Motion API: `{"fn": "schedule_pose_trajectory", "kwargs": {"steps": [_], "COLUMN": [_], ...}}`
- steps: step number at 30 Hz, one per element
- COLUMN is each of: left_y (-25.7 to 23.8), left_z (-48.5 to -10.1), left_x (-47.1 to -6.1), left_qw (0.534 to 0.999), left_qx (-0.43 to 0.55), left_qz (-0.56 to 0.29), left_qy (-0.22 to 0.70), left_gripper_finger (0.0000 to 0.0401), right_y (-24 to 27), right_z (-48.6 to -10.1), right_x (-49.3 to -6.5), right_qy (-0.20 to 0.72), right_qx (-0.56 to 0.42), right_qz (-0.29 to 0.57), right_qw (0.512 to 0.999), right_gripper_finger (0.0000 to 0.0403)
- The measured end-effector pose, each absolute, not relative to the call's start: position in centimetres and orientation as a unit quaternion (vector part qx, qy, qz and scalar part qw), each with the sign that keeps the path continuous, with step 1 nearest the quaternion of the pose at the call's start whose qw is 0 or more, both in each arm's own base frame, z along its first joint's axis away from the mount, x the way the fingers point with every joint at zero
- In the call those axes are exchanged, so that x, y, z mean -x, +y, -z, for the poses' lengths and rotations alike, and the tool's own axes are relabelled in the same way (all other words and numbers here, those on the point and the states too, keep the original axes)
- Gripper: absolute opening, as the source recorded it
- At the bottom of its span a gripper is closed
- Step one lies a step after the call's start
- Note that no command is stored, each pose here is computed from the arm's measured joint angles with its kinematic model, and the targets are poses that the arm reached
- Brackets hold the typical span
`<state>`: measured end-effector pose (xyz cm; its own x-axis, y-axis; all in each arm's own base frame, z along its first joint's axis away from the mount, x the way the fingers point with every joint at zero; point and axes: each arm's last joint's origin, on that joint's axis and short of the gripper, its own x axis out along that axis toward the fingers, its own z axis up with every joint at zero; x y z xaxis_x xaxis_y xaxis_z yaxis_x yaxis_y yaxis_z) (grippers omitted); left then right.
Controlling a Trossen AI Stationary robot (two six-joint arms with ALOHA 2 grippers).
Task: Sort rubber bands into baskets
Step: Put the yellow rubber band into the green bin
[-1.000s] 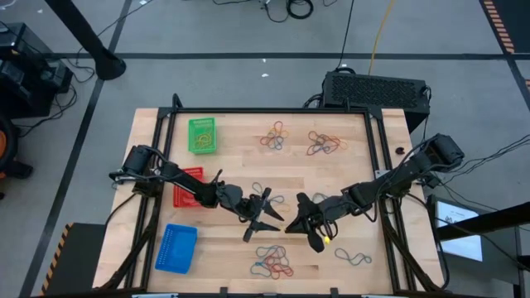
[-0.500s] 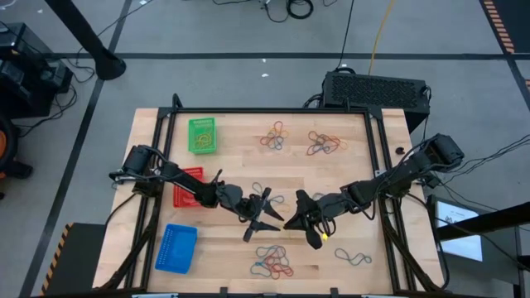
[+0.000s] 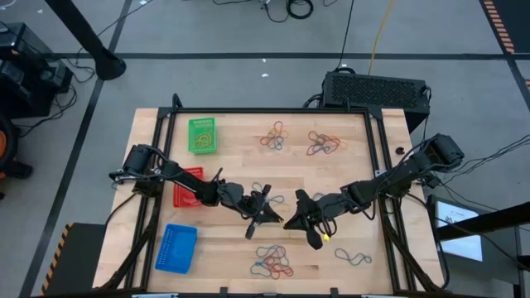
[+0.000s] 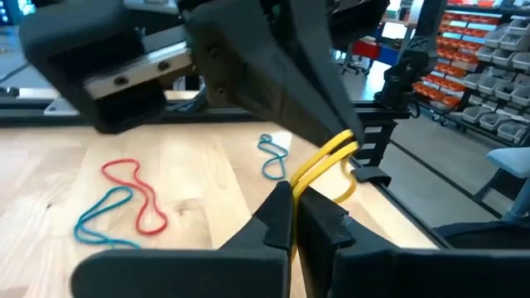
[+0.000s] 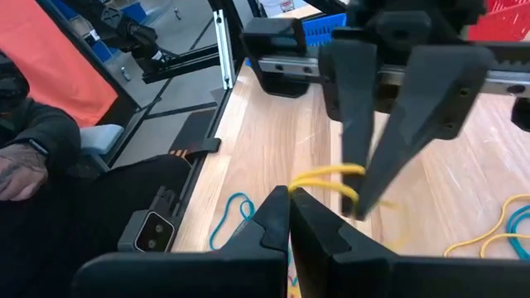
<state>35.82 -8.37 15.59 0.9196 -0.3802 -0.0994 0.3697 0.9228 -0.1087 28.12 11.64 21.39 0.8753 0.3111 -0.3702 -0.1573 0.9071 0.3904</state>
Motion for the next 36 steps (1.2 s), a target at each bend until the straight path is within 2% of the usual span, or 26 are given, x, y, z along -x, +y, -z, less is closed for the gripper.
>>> {"fn": "schedule_pose_trajectory", "kwargs": {"steps": [4, 8, 15, 23, 28, 36], "left_y": [-8.4, -8.1, -6.0, -1.6, 1.6, 6.6], "left_z": [-15.6, -16.3, -18.5, -22.7, -25.2, -26.1], "left_x": [-35.8, -35.6, -34.0, -28.7, -24.6, -19.2], "left_qw": [0.979, 0.978, 0.975, 0.954, 0.929, 0.857], "left_qx": [0.046, 0.044, 0.032, -0.010, -0.024, -0.009], "left_qz": [0.191, 0.188, 0.147, -0.031, -0.152, -0.309], "left_qy": [0.062, 0.075, 0.163, 0.297, 0.335, 0.412], "left_gripper_finger": [0.0008, 0.0005, 0.0004, 0.0003, 0.0003, 0.0003], "right_y": [11.4, 11.1, 10.8, 10.6, 10.6, 10.4], "right_z": [-21.4, -21.3, -20.5, -20.4, -20.0, -19.8], "right_x": [-28.2, -28.3, -28.0, -28.0, -27.8, -27.7], "right_qy": [0.217, 0.218, 0.253, 0.255, 0.277, 0.289], "right_qx": [-0.175, -0.149, -0.089, -0.081, -0.073, -0.071], "right_qz": [-0.120, -0.120, -0.118, -0.117, -0.114, -0.107], "right_qw": [0.953, 0.957, 0.956, 0.957, 0.951, 0.949], "right_gripper_finger": [0.0015, 0.0048, 0.0094, 0.0100, 0.0100, 0.0100]}}
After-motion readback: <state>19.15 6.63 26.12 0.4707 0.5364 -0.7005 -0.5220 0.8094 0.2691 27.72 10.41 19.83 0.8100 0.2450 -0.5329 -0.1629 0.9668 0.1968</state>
